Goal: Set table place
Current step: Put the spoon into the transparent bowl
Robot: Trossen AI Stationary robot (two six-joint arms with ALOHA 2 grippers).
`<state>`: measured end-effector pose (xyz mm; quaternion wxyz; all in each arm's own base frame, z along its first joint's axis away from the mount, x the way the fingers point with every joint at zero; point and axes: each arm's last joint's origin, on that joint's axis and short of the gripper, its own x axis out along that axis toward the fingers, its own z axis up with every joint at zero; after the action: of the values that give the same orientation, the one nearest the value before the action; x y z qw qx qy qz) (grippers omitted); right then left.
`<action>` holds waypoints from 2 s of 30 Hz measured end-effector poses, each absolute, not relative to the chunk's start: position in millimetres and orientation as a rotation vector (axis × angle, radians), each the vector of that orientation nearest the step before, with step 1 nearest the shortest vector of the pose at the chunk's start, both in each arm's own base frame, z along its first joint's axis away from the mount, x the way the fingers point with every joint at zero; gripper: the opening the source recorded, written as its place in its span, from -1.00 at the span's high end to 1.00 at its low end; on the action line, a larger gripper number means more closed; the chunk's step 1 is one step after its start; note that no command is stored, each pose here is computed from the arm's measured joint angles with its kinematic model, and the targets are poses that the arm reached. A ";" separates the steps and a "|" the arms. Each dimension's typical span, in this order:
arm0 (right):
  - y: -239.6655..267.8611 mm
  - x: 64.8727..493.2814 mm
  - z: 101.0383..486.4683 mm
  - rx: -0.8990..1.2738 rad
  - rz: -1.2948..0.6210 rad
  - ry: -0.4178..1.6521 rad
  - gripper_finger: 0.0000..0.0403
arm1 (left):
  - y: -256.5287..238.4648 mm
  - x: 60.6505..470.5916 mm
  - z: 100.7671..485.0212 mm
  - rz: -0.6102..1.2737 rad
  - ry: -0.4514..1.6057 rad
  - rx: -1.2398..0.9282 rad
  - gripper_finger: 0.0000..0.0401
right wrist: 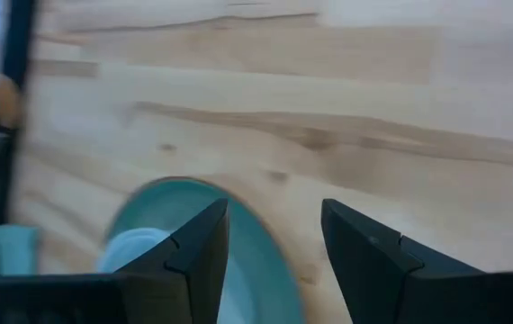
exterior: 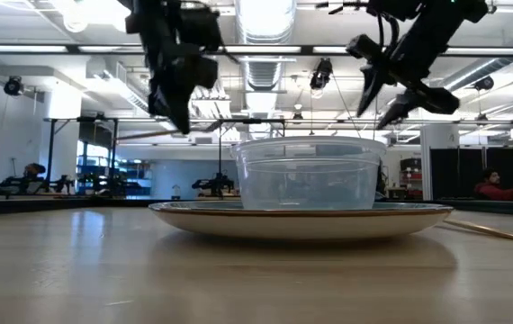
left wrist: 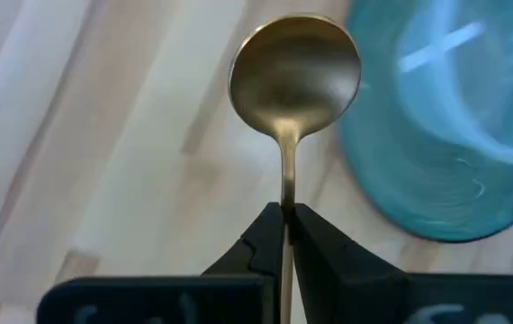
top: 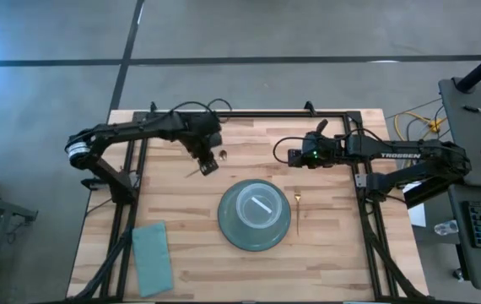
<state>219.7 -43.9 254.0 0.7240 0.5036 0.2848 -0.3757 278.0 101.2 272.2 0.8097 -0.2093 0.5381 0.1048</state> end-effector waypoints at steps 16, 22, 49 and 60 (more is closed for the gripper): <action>1.5 237.0 262.7 1.229 -0.622 0.559 0.15 | 18.3 333.1 269.6 -0.055 1.009 -0.369 1.00; 24.4 236.7 262.4 1.234 -0.597 0.560 0.15 | -4.7 347.8 266.0 -0.071 1.021 -0.391 1.00; 72.3 261.9 237.6 1.144 -0.430 0.655 0.15 | -35.7 405.7 256.7 -0.019 1.121 -0.442 1.00; 78.5 281.9 223.5 1.151 -0.379 0.631 0.15 | -34.3 404.7 255.1 -0.002 1.128 -0.460 1.00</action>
<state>281.9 78.5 223.5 0.7755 0.5317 0.2917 -0.1753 404.7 -34.3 255.1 0.8202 -0.2159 0.5297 -0.0011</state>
